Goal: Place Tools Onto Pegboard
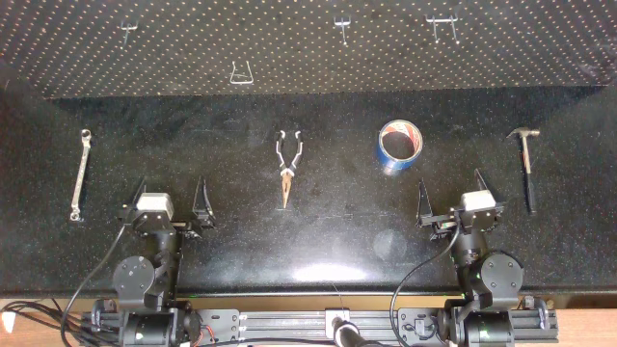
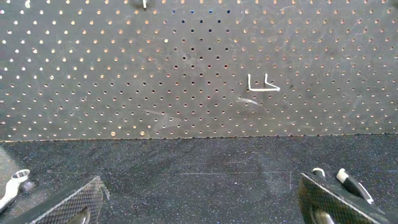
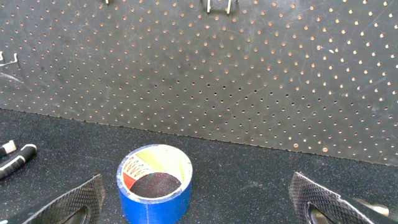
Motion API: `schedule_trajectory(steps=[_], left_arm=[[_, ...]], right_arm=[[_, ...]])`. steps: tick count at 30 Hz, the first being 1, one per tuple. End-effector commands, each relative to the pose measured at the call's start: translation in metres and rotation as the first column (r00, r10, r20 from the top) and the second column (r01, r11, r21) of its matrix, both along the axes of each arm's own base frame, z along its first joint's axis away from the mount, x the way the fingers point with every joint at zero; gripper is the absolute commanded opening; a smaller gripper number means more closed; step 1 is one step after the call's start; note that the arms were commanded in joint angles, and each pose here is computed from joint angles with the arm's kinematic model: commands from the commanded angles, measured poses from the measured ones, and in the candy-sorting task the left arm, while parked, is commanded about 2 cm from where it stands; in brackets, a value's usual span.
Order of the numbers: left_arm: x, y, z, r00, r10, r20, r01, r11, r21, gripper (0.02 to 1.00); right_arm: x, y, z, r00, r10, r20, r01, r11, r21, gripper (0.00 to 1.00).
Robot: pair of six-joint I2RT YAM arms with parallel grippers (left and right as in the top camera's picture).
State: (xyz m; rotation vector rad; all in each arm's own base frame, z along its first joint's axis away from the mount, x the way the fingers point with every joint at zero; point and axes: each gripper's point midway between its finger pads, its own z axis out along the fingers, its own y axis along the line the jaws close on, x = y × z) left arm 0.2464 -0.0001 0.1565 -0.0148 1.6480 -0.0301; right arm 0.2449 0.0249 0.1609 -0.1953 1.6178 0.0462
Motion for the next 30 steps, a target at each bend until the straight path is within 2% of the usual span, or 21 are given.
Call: schedule_trajectory(steps=[1, 3, 4, 5, 6, 7, 8, 9, 10, 11, 12, 14, 15, 16, 17, 19, 22, 24, 26, 30], left_arm=[[-0.001, 0.003, -0.001, 1.000, 0.019, -0.005, -0.019, 1.000, -0.014, 0.993], [-0.005, 0.006, 0.000, 0.997, 0.037, -0.072, -0.042, 0.996, -0.076, 0.996], [-0.019, 0.011, 0.025, 0.969, 0.068, -0.239, -0.097, 0.989, -0.111, 0.993], [-0.030, 0.025, 0.062, 0.921, 0.153, -0.359, -0.190, 0.979, -0.071, 0.993], [-0.041, 0.054, 0.108, 0.830, 0.320, -0.457, -0.339, 0.940, 0.043, 0.993], [-0.052, 0.078, 0.136, 0.734, 0.455, -0.504, -0.438, 0.885, 0.160, 0.993], [-0.055, 0.094, 0.171, 0.635, 0.533, -0.559, -0.370, 0.845, 0.386, 0.993], [-0.045, 0.088, 0.178, 0.630, 0.490, -0.603, -0.250, 0.863, 0.440, 0.993], [-0.026, 0.072, 0.175, 0.621, 0.379, -0.686, -0.057, 0.895, 0.443, 0.993], [-0.011, 0.058, 0.157, 0.569, 0.264, -0.778, 0.095, 0.919, 0.382, 0.996], [-0.007, 0.061, 0.134, 0.487, 0.219, -0.846, 0.114, 0.944, 0.310, 0.993], [-0.009, 0.079, 0.096, 0.378, 0.120, -0.918, 0.019, 0.990, 0.137, 0.993], [-0.017, 0.095, 0.083, 0.339, 0.106, -0.935, -0.061, 0.994, 0.091, 0.993], [-0.036, 0.118, 0.063, 0.270, 0.111, -0.957, -0.146, 0.987, 0.073, 0.993], [-0.050, 0.128, 0.042, 0.220, 0.094, -0.971, -0.123, 0.990, 0.068, 0.993], [-0.057, 0.137, 0.000, 0.168, 0.095, -0.981, -0.006, 0.995, 0.096, 0.996], [-0.055, 0.158, -0.042, 0.130, 0.146, -0.981, 0.065, 0.986, 0.155, 0.993], [-0.054, 0.174, -0.052, 0.102, 0.136, -0.985, 0.042, 0.989, 0.141, 0.993], [-0.043, 0.199, -0.065, 0.081, 0.076, -0.994, -0.021, 0.997, 0.074, 0.993], [-0.022, 0.231, -0.066, 0.071, 0.035, -0.997, 0.021, 0.999, 0.036, 0.993]], right_arm=[[-0.001, 0.001, 0.000, 1.000, 0.004, 0.002, -0.004, 1.000, 0.008, 0.976], [-0.001, 0.001, 0.000, 1.000, 0.004, 0.002, -0.004, 1.000, 0.008, 0.976], [-0.001, 0.001, 0.000, 1.000, 0.004, 0.002, -0.004, 1.000, 0.008, 0.976], [-0.001, 0.001, 0.000, 1.000, 0.004, 0.002, -0.004, 1.000, 0.008, 0.976], [-0.001, 0.001, 0.000, 1.000, 0.004, 0.002, -0.004, 1.000, 0.008, 0.976], [-0.001, 0.001, 0.000, 1.000, 0.004, 0.002, -0.004, 1.000, 0.008, 0.974], [-0.001, 0.001, 0.000, 1.000, 0.004, 0.002, -0.004, 1.000, 0.008, 0.976], [-0.001, 0.001, 0.000, 1.000, 0.004, 0.002, -0.004, 1.000, 0.008, 0.976], [-0.001, 0.001, 0.000, 1.000, 0.004, 0.002, -0.004, 1.000, 0.008, 0.976], [-0.001, 0.001, 0.000, 1.000, 0.004, 0.002, -0.004, 1.000, 0.008, 0.974], [-0.001, 0.001, 0.000, 1.000, 0.004, 0.002, -0.004, 1.000, 0.008, 0.976], [-0.001, 0.001, 0.000, 1.000, 0.004, 0.002, -0.004, 1.000, 0.008, 0.976], [-0.001, 0.001, 0.000, 1.000, 0.004, 0.002, -0.004, 1.000, 0.008, 0.974], [-0.001, 0.001, 0.000, 1.000, 0.004, 0.002, -0.004, 1.000, 0.008, 0.976], [-0.001, 0.001, 0.000, 1.000, 0.004, 0.002, -0.004, 1.000, 0.008, 0.974], [-0.001, 0.001, 0.000, 1.000, 0.004, 0.002, -0.004, 1.000, 0.008, 0.976], [-0.001, 0.001, 0.000, 1.000, 0.004, 0.002, -0.004, 1.000, 0.008, 0.974], [-0.001, 0.001, 0.000, 1.000, 0.004, 0.002, -0.004, 1.000, 0.008, 0.976], [-0.001, 0.001, 0.000, 1.000, 0.004, 0.002, -0.004, 1.000, 0.008, 0.976], [-0.001, 0.001, 0.000, 1.000, 0.004, 0.002, -0.004, 1.000, 0.008, 0.976]])
